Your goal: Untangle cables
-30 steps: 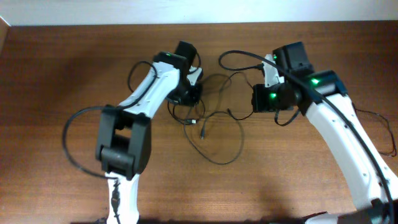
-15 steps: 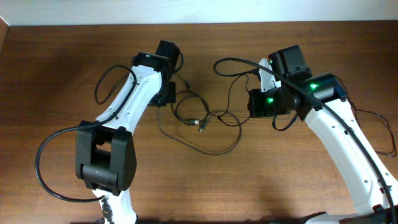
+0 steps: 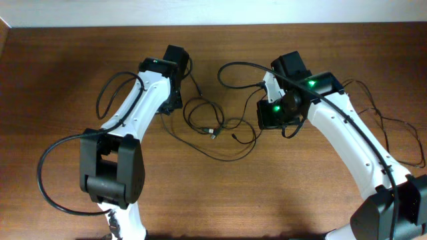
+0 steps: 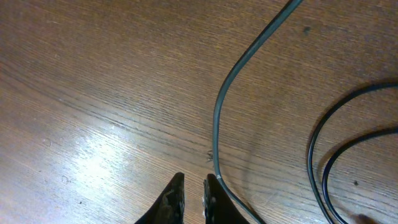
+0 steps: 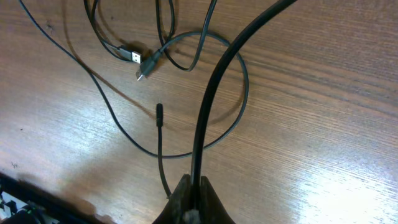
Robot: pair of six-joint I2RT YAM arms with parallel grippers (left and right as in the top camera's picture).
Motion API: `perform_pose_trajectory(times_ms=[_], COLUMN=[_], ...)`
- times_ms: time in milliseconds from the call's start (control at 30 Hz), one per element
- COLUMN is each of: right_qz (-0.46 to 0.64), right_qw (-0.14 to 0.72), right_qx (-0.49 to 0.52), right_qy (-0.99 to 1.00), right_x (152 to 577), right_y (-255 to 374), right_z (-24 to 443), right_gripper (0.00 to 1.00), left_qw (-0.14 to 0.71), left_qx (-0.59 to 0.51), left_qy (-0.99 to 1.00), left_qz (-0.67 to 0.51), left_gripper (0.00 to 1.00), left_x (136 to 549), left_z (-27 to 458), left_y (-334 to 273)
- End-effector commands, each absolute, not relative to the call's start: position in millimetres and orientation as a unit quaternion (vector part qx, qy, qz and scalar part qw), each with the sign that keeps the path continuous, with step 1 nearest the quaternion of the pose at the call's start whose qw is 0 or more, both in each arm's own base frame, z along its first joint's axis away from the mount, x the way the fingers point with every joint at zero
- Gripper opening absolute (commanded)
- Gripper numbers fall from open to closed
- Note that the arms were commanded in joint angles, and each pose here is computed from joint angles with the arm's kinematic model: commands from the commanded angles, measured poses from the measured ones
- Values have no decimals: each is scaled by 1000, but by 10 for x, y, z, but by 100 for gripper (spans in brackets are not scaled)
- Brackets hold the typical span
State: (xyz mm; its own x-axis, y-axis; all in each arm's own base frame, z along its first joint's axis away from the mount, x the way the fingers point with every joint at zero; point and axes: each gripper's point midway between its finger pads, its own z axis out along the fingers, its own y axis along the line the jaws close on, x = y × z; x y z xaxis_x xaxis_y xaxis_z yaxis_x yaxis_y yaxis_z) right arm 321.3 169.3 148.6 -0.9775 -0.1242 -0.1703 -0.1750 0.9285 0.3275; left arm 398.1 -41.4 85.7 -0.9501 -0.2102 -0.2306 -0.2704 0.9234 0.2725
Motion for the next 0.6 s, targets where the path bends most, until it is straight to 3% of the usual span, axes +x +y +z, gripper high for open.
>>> perform_pose_trajectory(times_ms=[0,167,200,300,467,567], right_qz=[179,174,174,181,208,191], right_qw=[70,49,45,51,118,146], right_qx=[-85,-76,-63,-66,-134,-154], right_qy=[978,981,982,980,962,958], right_x=[3195,3103,3094,3108,3270,3476], right_y=[1732,1702,1700,1776,2316,2534], right_z=[1492,1471,1470,1483,1534,1316], right_gripper=[7,11,24,42,49,52], left_qw=[110,110,110,110,110,110], left_qx=[-133,-133,-133,-133,-133,-133], left_qy=[972,972,972,972,972,972], left_qz=[160,160,160,160,160,160], left_gripper=[13,14,14,14,15,17], left_x=[3978,3978,3978,3978,3979,3978], left_z=[922,923,922,922,922,922], left_y=[-365,-365,-364,-364,-364,-364])
